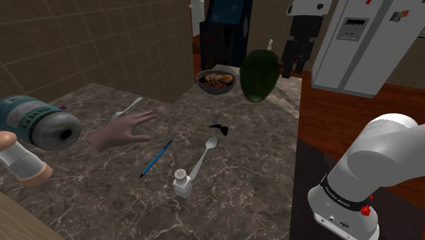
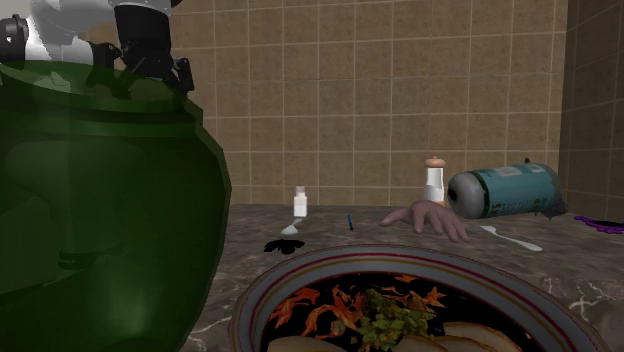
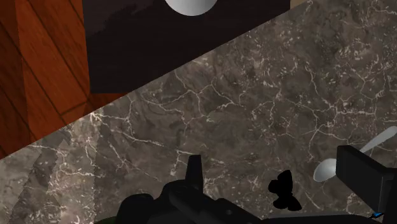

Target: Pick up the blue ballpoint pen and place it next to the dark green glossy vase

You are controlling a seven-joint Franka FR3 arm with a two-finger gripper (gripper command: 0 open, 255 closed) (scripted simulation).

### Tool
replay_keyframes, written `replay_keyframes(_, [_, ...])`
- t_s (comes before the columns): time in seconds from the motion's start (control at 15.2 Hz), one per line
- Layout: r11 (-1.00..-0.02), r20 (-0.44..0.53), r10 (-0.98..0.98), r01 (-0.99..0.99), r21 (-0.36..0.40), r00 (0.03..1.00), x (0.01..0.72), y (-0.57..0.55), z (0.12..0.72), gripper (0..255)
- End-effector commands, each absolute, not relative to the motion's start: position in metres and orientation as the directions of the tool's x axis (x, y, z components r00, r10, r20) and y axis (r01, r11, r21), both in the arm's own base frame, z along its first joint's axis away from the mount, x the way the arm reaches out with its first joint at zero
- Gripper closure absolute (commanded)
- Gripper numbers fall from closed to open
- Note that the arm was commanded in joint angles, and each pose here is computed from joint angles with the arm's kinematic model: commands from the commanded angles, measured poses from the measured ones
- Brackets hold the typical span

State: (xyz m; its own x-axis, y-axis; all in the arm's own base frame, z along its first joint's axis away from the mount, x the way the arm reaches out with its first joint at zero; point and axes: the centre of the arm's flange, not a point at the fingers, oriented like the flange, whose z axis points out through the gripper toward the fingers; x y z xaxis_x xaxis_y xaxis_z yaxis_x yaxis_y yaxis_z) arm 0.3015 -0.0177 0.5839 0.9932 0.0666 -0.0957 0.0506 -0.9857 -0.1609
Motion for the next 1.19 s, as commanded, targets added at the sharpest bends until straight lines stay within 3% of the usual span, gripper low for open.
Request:
replay_keyframes(0.0, [-0.986,-0.096,0.067,0.051,-0.161,0.993,0.301,-0.018,0.584,0])
replay_keyframes(1.12, [-0.909,-0.123,-0.396,-0.408,-0.087,0.91,0.307,0.198,0.516,0])
